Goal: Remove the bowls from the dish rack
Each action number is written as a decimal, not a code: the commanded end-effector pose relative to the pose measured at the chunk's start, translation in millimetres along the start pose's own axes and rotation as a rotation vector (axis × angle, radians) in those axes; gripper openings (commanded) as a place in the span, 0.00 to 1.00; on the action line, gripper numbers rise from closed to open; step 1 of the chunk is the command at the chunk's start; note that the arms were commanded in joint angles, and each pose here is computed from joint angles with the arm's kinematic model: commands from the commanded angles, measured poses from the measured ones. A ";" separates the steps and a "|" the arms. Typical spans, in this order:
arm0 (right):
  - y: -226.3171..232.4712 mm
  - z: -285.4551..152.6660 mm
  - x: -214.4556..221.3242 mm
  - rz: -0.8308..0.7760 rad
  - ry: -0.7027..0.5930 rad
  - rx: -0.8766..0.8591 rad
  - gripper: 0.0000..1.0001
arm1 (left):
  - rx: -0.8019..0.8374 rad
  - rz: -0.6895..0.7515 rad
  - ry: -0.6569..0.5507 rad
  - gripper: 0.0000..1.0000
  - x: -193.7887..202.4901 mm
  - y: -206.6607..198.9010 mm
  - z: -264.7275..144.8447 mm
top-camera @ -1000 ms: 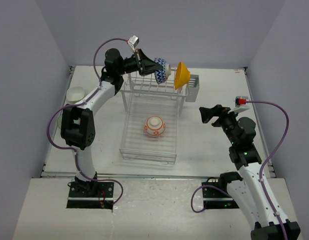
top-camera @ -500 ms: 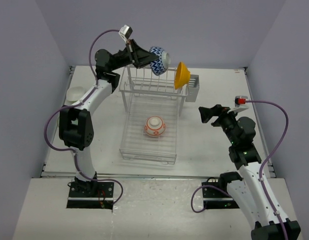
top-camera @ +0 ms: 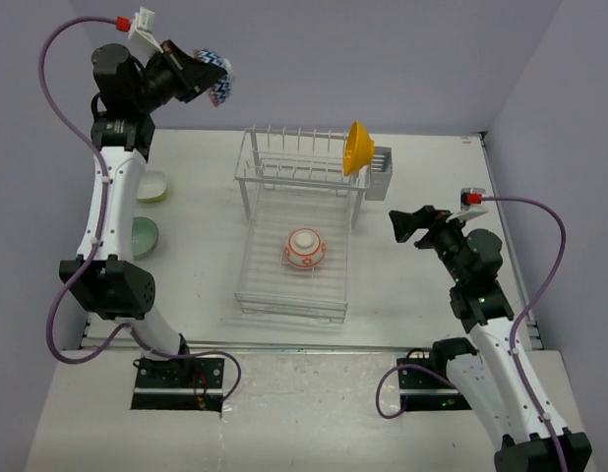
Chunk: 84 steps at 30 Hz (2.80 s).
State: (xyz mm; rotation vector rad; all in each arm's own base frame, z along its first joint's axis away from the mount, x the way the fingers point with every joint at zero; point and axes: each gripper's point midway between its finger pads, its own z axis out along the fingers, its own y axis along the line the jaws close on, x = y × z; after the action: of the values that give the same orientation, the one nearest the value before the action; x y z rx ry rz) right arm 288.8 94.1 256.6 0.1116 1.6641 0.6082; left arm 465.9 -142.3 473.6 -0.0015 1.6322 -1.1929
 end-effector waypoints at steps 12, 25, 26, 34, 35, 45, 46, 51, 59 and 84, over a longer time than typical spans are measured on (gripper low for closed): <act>13.3 3.5 -1.3 0.005 -0.006 -0.066 0.97 | -1.276 0.311 0.086 0.00 45.6 224.5 -142.7; 13.7 -0.3 -1.0 0.002 -0.014 -0.067 0.97 | -1.379 0.252 0.327 0.00 138.8 325.0 -144.2; 13.7 -0.4 -1.0 0.001 -0.016 -0.068 0.97 | -1.377 0.247 0.339 0.00 142.6 329.4 -142.4; 12.4 -0.1 0.9 0.003 -0.015 -0.064 0.97 | -1.437 0.218 0.412 0.00 166.6 366.4 -140.5; 13.4 -0.4 -0.4 0.002 -0.018 -0.068 0.97 | -1.439 0.213 0.418 0.00 169.5 369.0 -140.3; 11.9 2.3 2.2 0.006 -0.009 -0.063 0.97 | -1.486 0.197 0.492 0.00 188.9 387.8 -146.7; 11.3 2.6 3.3 0.006 -0.006 -0.062 0.97 | -1.487 0.198 0.495 0.00 189.5 387.7 -146.6; 6.6 3.1 1.8 0.007 -0.008 -0.030 0.96 | -1.426 0.190 0.422 0.21 177.5 372.0 -137.5; -10.2 -5.6 -12.1 0.014 -0.088 0.077 0.88 | -1.325 0.173 0.366 0.37 159.8 349.5 -118.8; -29.8 -7.5 -17.0 0.015 -0.100 0.195 0.00 | 0.206 0.247 0.250 0.68 118.0 -53.5 54.8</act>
State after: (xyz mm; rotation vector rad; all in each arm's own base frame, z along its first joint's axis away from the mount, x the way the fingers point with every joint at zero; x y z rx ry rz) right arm 291.7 59.0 247.0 0.3093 1.6488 0.4463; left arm 457.2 -202.0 415.4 0.2215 1.7222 -0.9209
